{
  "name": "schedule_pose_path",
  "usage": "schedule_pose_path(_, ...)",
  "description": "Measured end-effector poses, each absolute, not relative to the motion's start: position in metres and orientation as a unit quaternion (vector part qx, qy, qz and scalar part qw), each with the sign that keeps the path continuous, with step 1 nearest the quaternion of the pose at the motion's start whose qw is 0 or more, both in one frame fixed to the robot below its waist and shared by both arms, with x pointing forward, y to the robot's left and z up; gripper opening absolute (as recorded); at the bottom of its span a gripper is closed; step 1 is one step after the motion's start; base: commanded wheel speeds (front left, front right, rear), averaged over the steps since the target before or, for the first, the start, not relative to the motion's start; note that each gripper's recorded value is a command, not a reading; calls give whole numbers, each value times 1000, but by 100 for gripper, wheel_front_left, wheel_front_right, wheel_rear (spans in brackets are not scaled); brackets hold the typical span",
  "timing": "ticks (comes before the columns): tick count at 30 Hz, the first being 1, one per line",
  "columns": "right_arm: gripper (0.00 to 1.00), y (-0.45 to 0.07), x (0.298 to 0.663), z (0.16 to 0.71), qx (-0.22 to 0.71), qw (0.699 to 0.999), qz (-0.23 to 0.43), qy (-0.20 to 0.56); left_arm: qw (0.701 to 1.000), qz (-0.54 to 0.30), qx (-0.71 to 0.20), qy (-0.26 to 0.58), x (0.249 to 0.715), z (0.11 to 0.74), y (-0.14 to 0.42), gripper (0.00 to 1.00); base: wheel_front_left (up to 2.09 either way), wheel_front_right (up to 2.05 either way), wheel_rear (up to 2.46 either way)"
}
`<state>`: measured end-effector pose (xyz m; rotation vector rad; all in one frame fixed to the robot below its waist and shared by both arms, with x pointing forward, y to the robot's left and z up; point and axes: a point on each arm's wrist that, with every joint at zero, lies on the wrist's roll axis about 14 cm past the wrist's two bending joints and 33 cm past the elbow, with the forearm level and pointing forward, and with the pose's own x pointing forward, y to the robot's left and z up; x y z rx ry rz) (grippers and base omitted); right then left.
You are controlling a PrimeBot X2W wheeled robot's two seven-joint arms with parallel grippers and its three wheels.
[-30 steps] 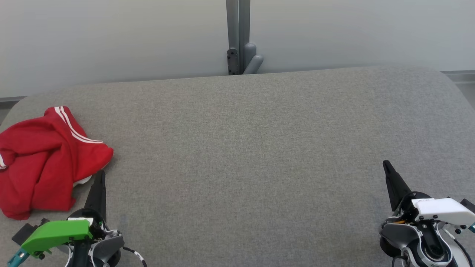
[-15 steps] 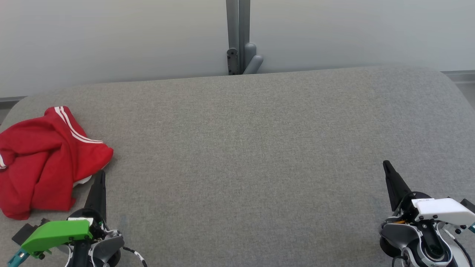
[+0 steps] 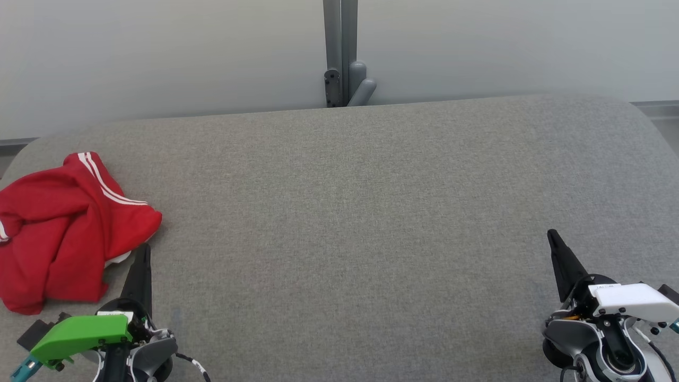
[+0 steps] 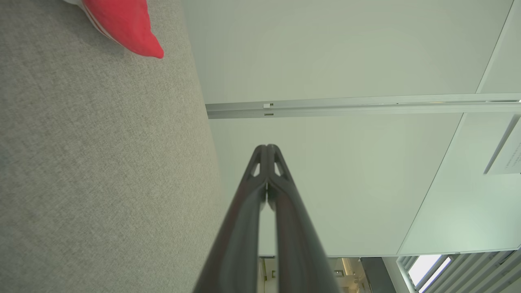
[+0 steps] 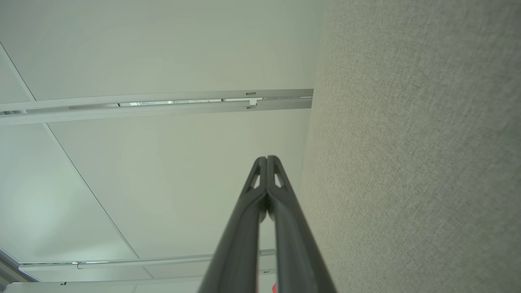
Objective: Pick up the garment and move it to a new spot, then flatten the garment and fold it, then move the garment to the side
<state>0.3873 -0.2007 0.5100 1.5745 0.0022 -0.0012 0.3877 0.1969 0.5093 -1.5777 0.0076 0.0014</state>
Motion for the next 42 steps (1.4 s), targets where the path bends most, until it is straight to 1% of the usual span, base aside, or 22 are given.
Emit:
schedule_pose_path(4, 0, -201, 387, 510, 708, 706, -1, 1, 705, 1, -710, 3, 388, 509, 197, 0, 0, 0, 0)
schedule_pose_path(5, 100, -201, 387, 509, 709, 705, -2, 2, 704, 2, -710, 5, 387, 508, 197, 100, 0, 0, 0)
schedule_pose_path(11, 100, -197, 376, 485, 712, 701, -27, 27, 701, 30, -712, 31, 376, 482, 195, 100, 0, 0, 0)
schedule_pose_path(16, 100, -195, 377, 487, 705, 708, -25, 24, 706, 35, -707, 27, 376, 482, 195, 100, 0, 0, 0)
schedule_pose_path(18, 100, -194, 378, 488, 698, 715, -24, 24, 713, 37, -700, 27, 376, 481, 195, 100, 0, 0, 0)
schedule_pose_path(22, 100, -193, 378, 487, 673, 739, -23, 28, 734, 40, -677, 27, 376, 481, 196, 100, 0, 0, 0)
schedule_pose_path(34, 100, -192, 378, 486, 571, 820, -22, 34, 820, 39, -571, 29, 376, 482, 195, 100, 0, 0, 0)
schedule_pose_path(42, 100, -189, 379, 489, 504, 863, -13, 32, 867, 33, -496, 32, 376, 482, 192, 100, 0, 0, 0)
